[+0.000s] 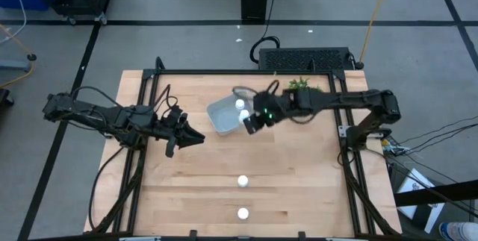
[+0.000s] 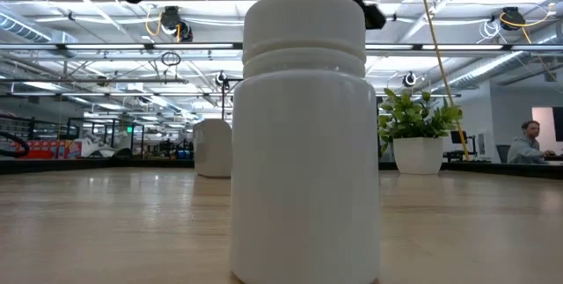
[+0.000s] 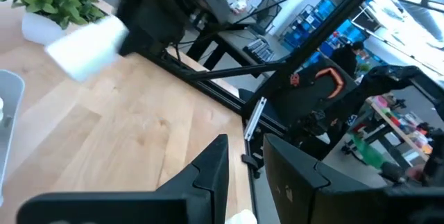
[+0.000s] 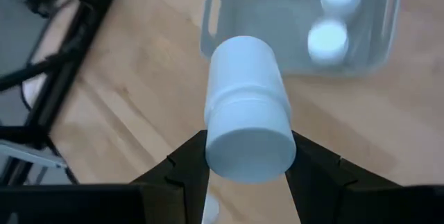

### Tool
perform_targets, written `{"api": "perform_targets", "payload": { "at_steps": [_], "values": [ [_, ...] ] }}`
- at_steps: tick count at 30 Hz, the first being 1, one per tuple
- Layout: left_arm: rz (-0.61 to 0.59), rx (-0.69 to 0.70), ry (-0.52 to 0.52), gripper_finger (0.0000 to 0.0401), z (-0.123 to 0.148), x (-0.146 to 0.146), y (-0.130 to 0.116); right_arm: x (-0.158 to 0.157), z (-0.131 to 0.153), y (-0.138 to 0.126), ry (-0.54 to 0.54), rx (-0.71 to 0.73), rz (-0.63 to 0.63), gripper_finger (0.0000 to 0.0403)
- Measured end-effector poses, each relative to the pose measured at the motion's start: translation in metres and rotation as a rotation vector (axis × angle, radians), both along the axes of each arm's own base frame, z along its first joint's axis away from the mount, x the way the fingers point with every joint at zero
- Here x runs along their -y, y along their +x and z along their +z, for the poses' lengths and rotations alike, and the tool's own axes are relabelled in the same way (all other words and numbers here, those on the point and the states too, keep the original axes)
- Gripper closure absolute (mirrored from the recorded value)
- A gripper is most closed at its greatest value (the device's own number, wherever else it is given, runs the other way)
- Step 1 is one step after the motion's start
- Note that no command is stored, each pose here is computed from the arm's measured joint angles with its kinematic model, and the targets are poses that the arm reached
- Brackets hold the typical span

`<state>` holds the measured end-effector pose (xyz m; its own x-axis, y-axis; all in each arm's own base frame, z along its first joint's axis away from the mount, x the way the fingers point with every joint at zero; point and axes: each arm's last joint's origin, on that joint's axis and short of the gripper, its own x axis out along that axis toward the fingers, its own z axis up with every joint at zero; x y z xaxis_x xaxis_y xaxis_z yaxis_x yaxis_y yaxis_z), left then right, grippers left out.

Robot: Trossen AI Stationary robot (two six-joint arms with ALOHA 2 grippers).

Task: Pick and place pill bottles into a basket
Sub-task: Put the white pill bottle into the gray bin

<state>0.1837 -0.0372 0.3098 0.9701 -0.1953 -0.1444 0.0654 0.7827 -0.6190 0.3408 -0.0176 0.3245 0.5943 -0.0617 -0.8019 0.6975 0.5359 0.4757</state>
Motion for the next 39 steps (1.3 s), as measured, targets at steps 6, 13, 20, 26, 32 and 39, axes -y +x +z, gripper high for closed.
{"api": "perform_targets", "payload": {
  "at_steps": [6, 13, 20, 26, 32, 39],
  "values": [
    [0.017, -0.019, 0.004, 0.0304, -0.002, -0.002, 0.000, 0.049, 0.003, -0.002, 0.009, 0.057, 0.035, 0.0253],
    [0.063, -0.008, 0.011, 0.0304, 0.000, -0.004, -0.003, 0.090, 0.009, -0.007, -0.013, 0.143, 0.041, 0.0253],
    [0.119, -0.006, 0.021, 0.0304, 0.000, -0.006, -0.003, 0.113, 0.010, 0.020, -0.016, 0.158, 0.122, 0.0253],
    [0.108, -0.010, 0.008, 0.0304, 0.000, -0.006, -0.003, 0.121, 0.007, 0.050, -0.008, 0.002, 0.216, 0.0253],
    [0.069, -0.010, -0.002, 0.0304, 0.000, -0.003, -0.004, 0.128, -0.001, 0.071, 0.005, -0.115, 0.294, 0.0253],
    [0.063, -0.015, 0.000, 0.0304, 0.001, -0.001, -0.008, 0.117, -0.036, 0.082, 0.055, -0.308, 0.420, 0.0253]
  ]
}}
